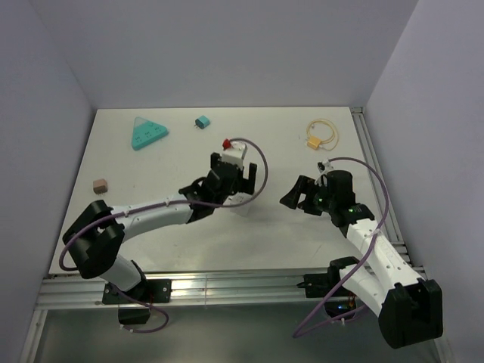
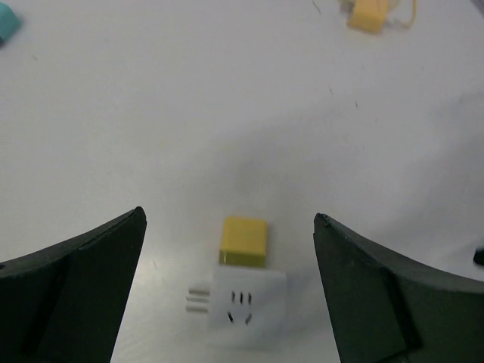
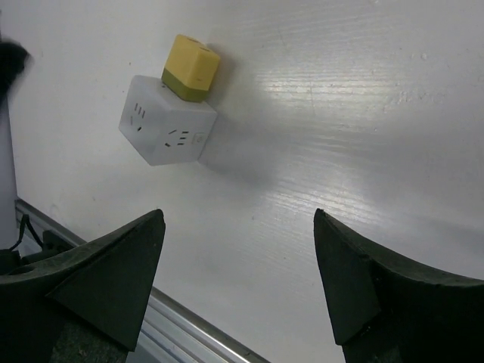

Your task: Insert the plug

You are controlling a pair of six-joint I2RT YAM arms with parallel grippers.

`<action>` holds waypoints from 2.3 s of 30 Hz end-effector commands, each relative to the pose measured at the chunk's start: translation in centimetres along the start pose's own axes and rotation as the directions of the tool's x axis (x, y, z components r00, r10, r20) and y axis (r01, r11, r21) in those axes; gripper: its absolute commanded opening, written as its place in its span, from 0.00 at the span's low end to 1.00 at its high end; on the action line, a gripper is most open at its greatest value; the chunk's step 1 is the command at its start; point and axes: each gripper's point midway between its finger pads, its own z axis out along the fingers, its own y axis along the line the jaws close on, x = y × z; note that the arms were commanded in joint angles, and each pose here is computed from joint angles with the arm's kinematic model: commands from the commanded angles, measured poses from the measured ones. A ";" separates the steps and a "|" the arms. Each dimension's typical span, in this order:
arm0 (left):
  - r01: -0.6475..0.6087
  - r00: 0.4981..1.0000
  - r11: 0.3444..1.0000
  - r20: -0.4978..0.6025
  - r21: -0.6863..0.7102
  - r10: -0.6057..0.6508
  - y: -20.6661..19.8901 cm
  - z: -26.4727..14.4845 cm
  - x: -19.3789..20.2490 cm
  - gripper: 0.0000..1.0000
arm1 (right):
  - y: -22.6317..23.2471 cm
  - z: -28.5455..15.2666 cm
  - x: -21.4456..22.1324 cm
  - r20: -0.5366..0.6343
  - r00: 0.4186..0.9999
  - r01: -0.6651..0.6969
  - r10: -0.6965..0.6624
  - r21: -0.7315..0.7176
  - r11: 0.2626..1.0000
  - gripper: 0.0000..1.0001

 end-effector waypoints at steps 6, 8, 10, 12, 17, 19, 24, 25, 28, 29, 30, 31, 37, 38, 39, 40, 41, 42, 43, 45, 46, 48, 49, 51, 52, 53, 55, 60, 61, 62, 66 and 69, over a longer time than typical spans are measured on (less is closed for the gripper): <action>0.030 0.997 0.989 0.072 -0.147 -0.020 5.3 4.2 -8.4 0.98 | 0.8 0.2 -0.3 0.018 0.999 0.046 -0.045 -0.068 0.997 0.85; 0.028 0.996 0.986 0.089 -0.167 -0.013 7.0 5.6 -10.1 0.98 | 1.2 -0.1 -0.1 0.018 0.999 0.051 -0.049 -0.090 0.995 0.85; 0.008 0.993 0.986 0.119 -0.167 0.012 8.7 7.0 -11.6 0.97 | 1.5 -0.2 0.1 0.021 0.998 0.055 -0.053 -0.105 0.993 0.84; -0.028 0.989 0.995 0.144 -0.095 0.041 8.8 7.9 -12.7 0.96 | 1.7 -0.3 0.2 0.020 0.998 0.058 -0.056 -0.118 0.991 0.84; -0.183 0.972 0.983 0.148 -0.011 0.182 12.7 11.3 -14.7 0.94 | 2.0 -0.4 0.7 0.005 0.998 0.055 -0.055 -0.147 0.988 0.84; -0.212 0.974 0.977 0.092 0.021 0.209 14.6 13.2 -13.5 0.93 | 2.0 -0.4 0.8 0.002 0.999 0.054 -0.054 -0.151 0.987 0.84; -0.319 0.947 0.947 0.064 0.041 0.316 18.3 16.3 -14.4 0.92 | 1.9 -0.1 0.8 -0.001 0.998 0.055 -0.055 -0.149 0.987 0.84; -0.333 0.942 0.941 0.065 0.064 0.329 18.5 16.7 -14.3 0.92 | 1.9 -0.1 0.8 -0.002 0.998 0.054 -0.055 -0.148 0.987 0.84; -0.369 0.929 0.925 0.053 0.091 0.365 20.7 18.0 -13.6 0.89 | 1.8 0.0 0.9 -0.011 0.999 0.050 -0.052 -0.144 0.988 0.83; -0.378 0.925 0.921 0.062 0.090 0.374 21.7 18.2 -13.8 0.89 | 1.6 0.0 1.0 -0.014 0.999 0.048 -0.050 -0.140 0.989 0.83; -0.382 0.924 0.920 0.057 0.094 0.378 22.4 18.8 -13.1 0.89 | 1.6 0.1 1.1 -0.018 0.999 0.044 -0.047 -0.138 0.989 0.83; -0.386 0.922 0.918 0.077 0.087 0.380 23.4 19.0 -13.4 0.88 | 1.5 0.1 1.2 -0.019 0.999 0.045 -0.048 -0.138 0.989 0.83; -0.442 0.896 0.892 0.085 0.090 0.436 25.6 22.0 -11.6 0.87 | 1.1 0.2 1.0 -0.016 0.999 0.040 -0.042 -0.113 0.993 0.83; -0.447 0.894 0.890 0.082 0.091 0.440 25.8 22.4 -11.2 0.87 | 0.9 0.3 1.0 -0.018 0.999 0.038 -0.040 -0.104 0.994 0.83; -0.451 0.892 0.887 0.078 0.099 0.445 25.9 23.2 -10.4 0.87 | 0.8 0.4 1.0 -0.018 0.999 0.035 -0.037 -0.097 0.995 0.83; -0.455 0.890 0.884 0.077 0.108 0.449 26.0 23.5 -10.0 0.87 | 0.7 0.4 1.1 -0.024 0.999 0.031 -0.034 -0.093 0.995 0.83; -0.451 0.892 0.885 0.060 0.116 0.447 26.2 24.2 -8.8 0.86 | 0.6 0.5 1.1 -0.025 0.999 0.029 -0.031 -0.086 0.996 0.83; -0.460 0.888 0.881 0.065 0.112 0.455 26.3 24.5 -8.8 0.86 | 0.5 0.6 1.1 -0.025 0.999 0.026 -0.028 -0.081 0.996 0.83; -0.461 0.887 0.881 0.065 0.108 0.456 26.4 24.9 -8.6 0.86 | 0.3 0.6 1.2 -0.027 0.999 0.026 -0.028 -0.076 0.997 0.83; -0.462 0.887 0.880 0.056 0.111 0.459 26.8 25.6 -7.7 0.87 | 0.2 0.6 1.1 -0.023 0.999 0.021 -0.023 -0.068 0.997 0.83; -0.463 0.886 0.879 0.049 0.115 0.460 27.0 25.8 -7.3 0.87 | 0.1 0.7 1.1 -0.023 0.999 0.021 -0.022 -0.065 0.998 0.83; -0.465 0.885 0.877 0.032 0.118 0.465 27.3 26.3 -6.3 0.87 | 0.0 0.7 1.0 -0.021 1.000 0.021 -0.022 -0.055 0.998 0.83; -0.467 0.883 0.876 0.025 0.119 0.468 27.4 26.5 -6.0 0.87 | 0.0 0.7 1.0 -0.021 1.000 0.019 -0.020 -0.053 0.998 0.83; -0.474 0.879 0.872 0.014 0.120 0.476 27.7 26.8 -5.1 0.87 | -0.1 0.8 1.0 -0.023 1.000 0.019 -0.020 -0.047 0.999 0.83; -0.477 0.878 0.871 0.013 0.118 0.479 27.8 26.9 -5.0 0.87 | -0.2 0.8 1.0 -0.024 1.000 0.019 -0.021 -0.046 0.999 0.83; -0.478 0.877 0.870 0.010 0.119 0.480 27.8 27.0 -4.7 0.87 | -0.3 0.9 1.1 -0.029 0.999 0.015 -0.017 -0.044 0.999 0.83; -0.480 0.876 0.870 0.010 0.113 0.482 28.1 27.1 -4.8 0.85 | -0.4 1.0 1.1 -0.030 0.999 0.014 -0.015 -0.041 0.999 0.83; -0.475 0.879 0.873 0.016 0.106 0.477 29.2 27.0 -4.9 0.86 | -0.6 1.3 1.2 -0.047 0.999 0.006 -0.008 -0.031 0.999 0.82; -0.476 0.879 0.873 0.014 0.105 0.477 29.3 27.0 -4.9 0.86 | -0.6 1.3 1.2 -0.048 0.999 0.006 -0.007 -0.029 1.000 0.82; -0.474 0.880 0.874 0.016 0.106 0.476 29.3 26.9 -5.1 0.86 | -0.7 1.3 1.2 -0.048 0.999 0.005 -0.007 -0.027 1.000 0.82; -0.464 0.882 0.871 -0.002 0.162 0.471 29.6 26.2 -4.5 0.80 | -0.8 1.3 1.1 -0.046 0.999 0.004 -0.004 -0.014 1.000 0.82; -0.464 0.881 0.870 -0.020 0.168 0.474 29.9 26.2 -4.1 0.79 | -0.8 1.4 1.0 -0.046 0.999 0.002 -0.002 -0.011 1.000 0.82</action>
